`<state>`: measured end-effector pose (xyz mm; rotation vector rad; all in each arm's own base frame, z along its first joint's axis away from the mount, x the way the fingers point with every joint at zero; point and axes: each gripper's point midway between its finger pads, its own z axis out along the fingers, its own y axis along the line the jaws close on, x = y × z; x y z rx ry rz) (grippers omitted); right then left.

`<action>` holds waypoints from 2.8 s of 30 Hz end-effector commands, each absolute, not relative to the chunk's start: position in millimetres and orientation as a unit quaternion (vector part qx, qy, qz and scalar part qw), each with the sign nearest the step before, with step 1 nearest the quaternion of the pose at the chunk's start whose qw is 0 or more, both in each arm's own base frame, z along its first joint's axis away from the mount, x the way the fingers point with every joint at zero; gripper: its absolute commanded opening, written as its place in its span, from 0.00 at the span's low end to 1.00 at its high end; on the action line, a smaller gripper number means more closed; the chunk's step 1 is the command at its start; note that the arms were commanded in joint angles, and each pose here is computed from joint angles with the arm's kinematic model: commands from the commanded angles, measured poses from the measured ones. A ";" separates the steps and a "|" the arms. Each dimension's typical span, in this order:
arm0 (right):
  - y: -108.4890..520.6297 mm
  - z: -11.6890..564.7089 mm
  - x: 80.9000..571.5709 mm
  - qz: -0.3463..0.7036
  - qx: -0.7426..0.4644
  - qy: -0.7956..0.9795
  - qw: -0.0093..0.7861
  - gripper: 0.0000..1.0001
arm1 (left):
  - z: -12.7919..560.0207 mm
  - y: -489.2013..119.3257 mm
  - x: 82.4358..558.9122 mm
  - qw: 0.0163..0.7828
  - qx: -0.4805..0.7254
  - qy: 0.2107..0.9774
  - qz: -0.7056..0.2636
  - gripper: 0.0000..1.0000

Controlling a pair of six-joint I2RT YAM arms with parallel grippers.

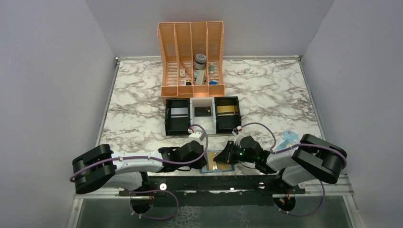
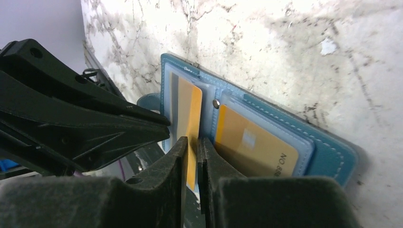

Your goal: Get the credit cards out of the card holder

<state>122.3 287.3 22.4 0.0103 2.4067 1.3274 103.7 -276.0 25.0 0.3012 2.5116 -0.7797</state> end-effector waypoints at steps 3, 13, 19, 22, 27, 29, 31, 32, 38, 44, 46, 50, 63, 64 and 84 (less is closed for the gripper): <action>296.6 24.6 114.8 0.487 -0.008 0.857 0.167 0.15 | 25.0 -272.5 107.5 0.257 0.102 0.921 -0.275 0.14; 293.4 34.4 119.3 0.483 -0.041 0.851 0.203 0.01 | 24.3 -269.1 108.3 0.261 0.099 0.921 -0.272 0.14; 281.2 36.2 122.7 0.464 -0.050 0.857 0.219 0.01 | 21.8 -265.7 107.3 0.260 0.094 0.922 -0.270 0.14; 282.2 38.5 119.8 0.470 -0.061 0.854 0.214 0.05 | 23.5 -267.9 107.6 0.260 0.095 0.921 -0.272 0.14; 295.6 40.8 113.0 0.484 -0.088 0.851 0.182 0.15 | 24.6 -271.9 107.9 0.258 0.101 0.921 -0.273 0.14; 299.4 42.3 112.7 0.493 -0.089 0.847 0.177 0.18 | 24.5 -273.3 107.4 0.256 0.103 0.922 -0.273 0.14; 301.3 41.8 113.1 0.497 -0.085 0.846 0.175 0.20 | 23.5 -273.5 107.0 0.254 0.104 0.922 -0.271 0.14; 302.2 41.4 113.1 0.498 -0.083 0.846 0.173 0.21 | 23.1 -273.5 106.7 0.254 0.104 0.923 -0.271 0.13; 304.8 38.5 116.4 0.504 -0.055 0.846 0.167 0.21 | 22.7 -273.6 106.1 0.254 0.105 0.923 -0.270 0.13; 300.2 35.9 118.2 0.510 -0.020 0.843 0.171 0.17 | 22.5 -273.4 106.2 0.255 0.106 0.923 -0.269 0.13; 297.7 36.0 119.1 0.508 -0.019 0.843 0.175 0.16 | 21.5 -272.3 106.2 0.255 0.106 0.923 -0.268 0.13; 290.2 36.4 119.4 0.505 -0.015 0.844 0.181 0.12 | 19.8 -271.1 106.3 0.255 0.104 0.924 -0.265 0.13; 281.4 37.1 120.5 0.496 -0.022 0.847 0.191 0.06 | 18.4 -272.4 105.9 0.253 0.110 0.925 -0.262 0.12; 282.0 37.7 120.7 0.497 -0.023 0.846 0.191 0.08 | 17.9 -272.1 105.7 0.253 0.110 0.925 -0.261 0.12; 285.9 34.4 129.6 0.507 0.007 0.840 0.194 0.01 | 15.3 -271.9 104.6 0.250 0.112 0.927 -0.258 0.09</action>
